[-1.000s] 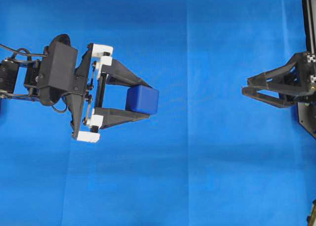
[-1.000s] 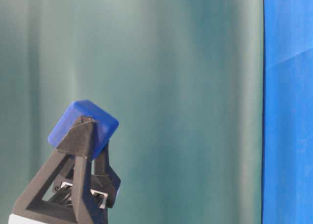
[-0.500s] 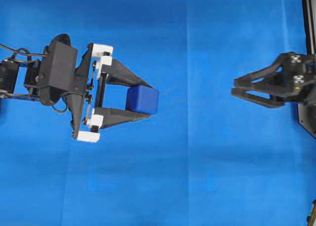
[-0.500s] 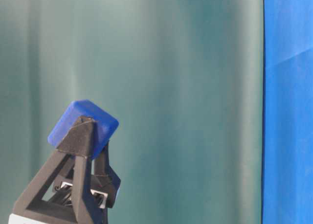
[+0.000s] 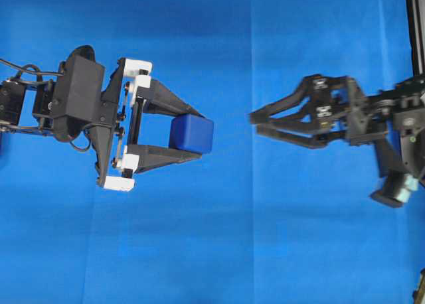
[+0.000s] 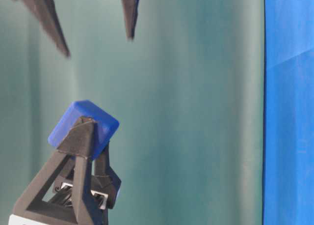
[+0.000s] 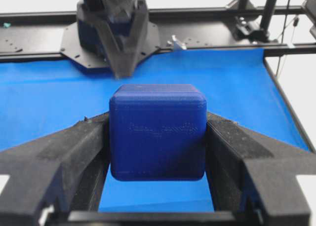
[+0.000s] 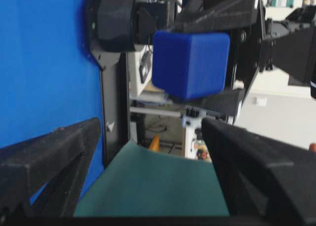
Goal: Handover the blue block to the right arm after grasping it with the left arm, then place it in the designated position.
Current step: 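Move the open right gripper toward the cube held by the left gripper, then close the right gripper on the cube's top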
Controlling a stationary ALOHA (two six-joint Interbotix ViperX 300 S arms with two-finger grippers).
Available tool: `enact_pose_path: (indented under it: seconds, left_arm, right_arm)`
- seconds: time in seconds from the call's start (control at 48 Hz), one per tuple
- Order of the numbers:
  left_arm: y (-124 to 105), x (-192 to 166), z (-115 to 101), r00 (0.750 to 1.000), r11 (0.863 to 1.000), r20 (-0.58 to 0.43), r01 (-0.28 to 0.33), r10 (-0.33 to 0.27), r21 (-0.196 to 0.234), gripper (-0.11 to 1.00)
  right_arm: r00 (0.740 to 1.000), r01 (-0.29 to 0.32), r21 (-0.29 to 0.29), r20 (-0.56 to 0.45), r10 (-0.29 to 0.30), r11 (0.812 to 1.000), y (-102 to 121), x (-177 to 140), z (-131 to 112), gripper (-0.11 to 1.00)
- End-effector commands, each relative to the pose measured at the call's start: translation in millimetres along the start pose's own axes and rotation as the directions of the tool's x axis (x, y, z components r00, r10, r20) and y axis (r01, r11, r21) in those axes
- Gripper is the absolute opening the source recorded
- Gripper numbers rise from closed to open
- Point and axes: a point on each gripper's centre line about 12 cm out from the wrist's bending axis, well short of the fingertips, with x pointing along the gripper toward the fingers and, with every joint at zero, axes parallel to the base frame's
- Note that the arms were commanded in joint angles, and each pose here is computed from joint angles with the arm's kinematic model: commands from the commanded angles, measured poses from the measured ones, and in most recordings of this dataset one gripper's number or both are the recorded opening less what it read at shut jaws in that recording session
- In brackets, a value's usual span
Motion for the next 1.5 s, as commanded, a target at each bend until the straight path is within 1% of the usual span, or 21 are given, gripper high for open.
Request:
enact_pose_path:
  seconds: [0.0,0.292,0.542,1.021,1.063,1.104,1.167,1.209,1.25,1.479]
  left_arm:
    - [1.1,-1.0,14.1,0.999,1.000,0.043,-0.003,0.003,-0.005,0.49]
    - [1.1,-1.0,14.1,0.999,1.000,0.043,-0.003,0.003,-0.005,0.49]
    - [1.1,-1.0,14.3,0.999,1.000,0.045,-0.003,0.004,-0.006,0.49]
    - [1.1,-0.6,13.8,0.999,1.000,0.043,-0.003,0.004,-0.006,0.49]
    - [1.1,-0.5,14.2,0.999,1.000,0.043,-0.003,0.003,-0.005,0.49]
    - [1.1,-0.9,14.7,0.999,1.000,0.045,-0.003,0.004,-0.006,0.49]
    - [0.5,-0.5,14.2,0.999,1.000,0.043,-0.001,0.002,-0.005,0.49]
    - [1.1,-0.6,13.8,0.999,1.000,0.043,-0.003,0.003,-0.005,0.49]
    - [1.1,-0.5,14.2,0.999,1.000,0.043,-0.003,0.004,-0.006,0.49]
    - [1.1,-0.5,14.2,0.999,1.000,0.043,-0.003,0.004,-0.006,0.49]
  right_arm:
    - [0.999,0.036,0.003,0.023,-0.036,0.999,-16.7,11.2,3.3,0.95]
    - [0.999,0.030,0.003,0.033,-0.030,1.000,-26.8,48.6,0.9,0.95]
    - [0.997,0.048,0.005,0.057,-0.048,0.999,-36.2,71.0,1.6,0.95]
    - [0.998,0.045,0.005,0.047,-0.045,0.999,-37.9,74.9,0.8,0.94]
    - [0.999,0.039,0.007,0.036,-0.039,0.999,-37.5,74.6,-0.4,0.92]
    - [0.999,0.029,0.008,0.020,-0.029,1.000,-36.4,74.7,-2.3,0.85]
    - [1.000,0.013,0.009,-0.012,-0.013,1.000,-35.4,74.8,-6.3,0.70]
    - [1.000,0.010,0.010,-0.022,-0.009,1.000,-35.9,74.9,-7.4,0.57]
    - [1.000,0.005,0.010,-0.030,-0.005,1.000,-35.9,74.9,-8.3,0.47]
    - [0.999,0.004,0.018,-0.032,-0.003,1.000,-35.3,75.3,-8.7,0.47]
